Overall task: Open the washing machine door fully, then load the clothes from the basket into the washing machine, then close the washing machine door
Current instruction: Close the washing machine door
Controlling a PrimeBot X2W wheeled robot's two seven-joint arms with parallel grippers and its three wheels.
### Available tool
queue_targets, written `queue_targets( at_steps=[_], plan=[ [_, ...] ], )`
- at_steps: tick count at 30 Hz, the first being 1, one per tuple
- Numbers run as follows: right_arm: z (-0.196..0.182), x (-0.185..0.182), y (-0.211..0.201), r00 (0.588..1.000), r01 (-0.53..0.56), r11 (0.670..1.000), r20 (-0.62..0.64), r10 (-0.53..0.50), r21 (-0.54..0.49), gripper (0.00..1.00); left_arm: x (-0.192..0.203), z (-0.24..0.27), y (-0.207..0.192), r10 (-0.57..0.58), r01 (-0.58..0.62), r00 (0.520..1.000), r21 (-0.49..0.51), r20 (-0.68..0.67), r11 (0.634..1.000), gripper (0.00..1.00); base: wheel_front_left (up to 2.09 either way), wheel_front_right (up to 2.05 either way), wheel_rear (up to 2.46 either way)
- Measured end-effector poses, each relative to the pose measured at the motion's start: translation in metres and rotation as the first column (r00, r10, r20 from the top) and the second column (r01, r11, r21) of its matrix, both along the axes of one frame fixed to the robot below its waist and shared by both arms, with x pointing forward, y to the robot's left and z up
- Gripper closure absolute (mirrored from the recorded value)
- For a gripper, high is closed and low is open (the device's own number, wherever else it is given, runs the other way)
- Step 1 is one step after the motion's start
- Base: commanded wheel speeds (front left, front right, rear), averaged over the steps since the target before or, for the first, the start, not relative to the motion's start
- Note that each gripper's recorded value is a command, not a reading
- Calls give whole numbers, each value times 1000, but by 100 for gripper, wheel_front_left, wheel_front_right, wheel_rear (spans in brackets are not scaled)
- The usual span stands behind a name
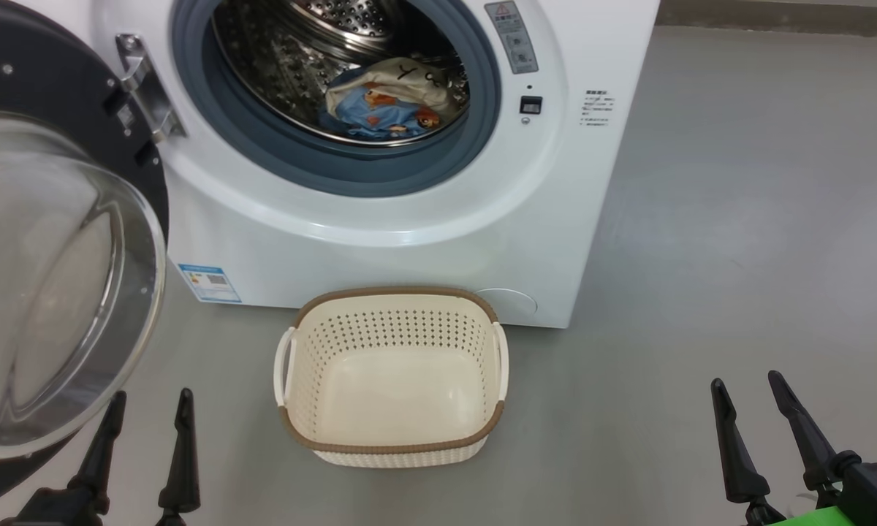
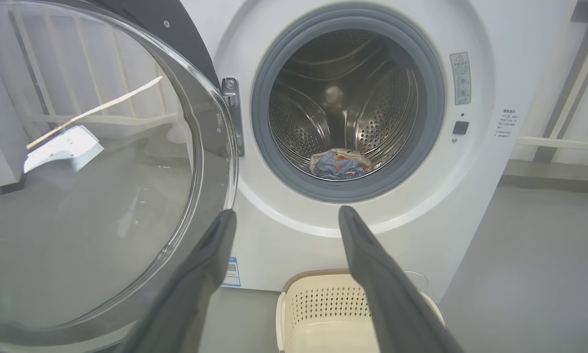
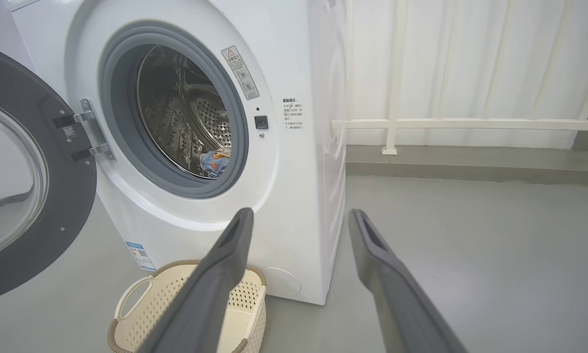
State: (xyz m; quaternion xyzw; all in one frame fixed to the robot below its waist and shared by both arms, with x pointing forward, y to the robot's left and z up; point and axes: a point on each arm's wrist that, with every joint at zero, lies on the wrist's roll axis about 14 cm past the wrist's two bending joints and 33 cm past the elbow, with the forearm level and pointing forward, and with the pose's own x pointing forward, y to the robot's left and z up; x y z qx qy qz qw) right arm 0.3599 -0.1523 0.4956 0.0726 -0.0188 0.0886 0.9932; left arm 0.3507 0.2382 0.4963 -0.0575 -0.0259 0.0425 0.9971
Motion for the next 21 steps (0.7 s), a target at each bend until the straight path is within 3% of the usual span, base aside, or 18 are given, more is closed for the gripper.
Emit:
queue_targets(
  at_steps=[11, 21],
  plan=[
    [1, 12, 29, 995, -102, 995, 6, 102, -10, 0, -20, 0, 25, 92, -92, 996, -4, 0, 996, 0, 0, 0, 0],
    [3, 19, 83, 963, -269, 963, 17, 269, -3, 0, -55, -2, 55, 223, -223, 975, -32, -4, 974, 0, 0, 0, 0]
  ],
)
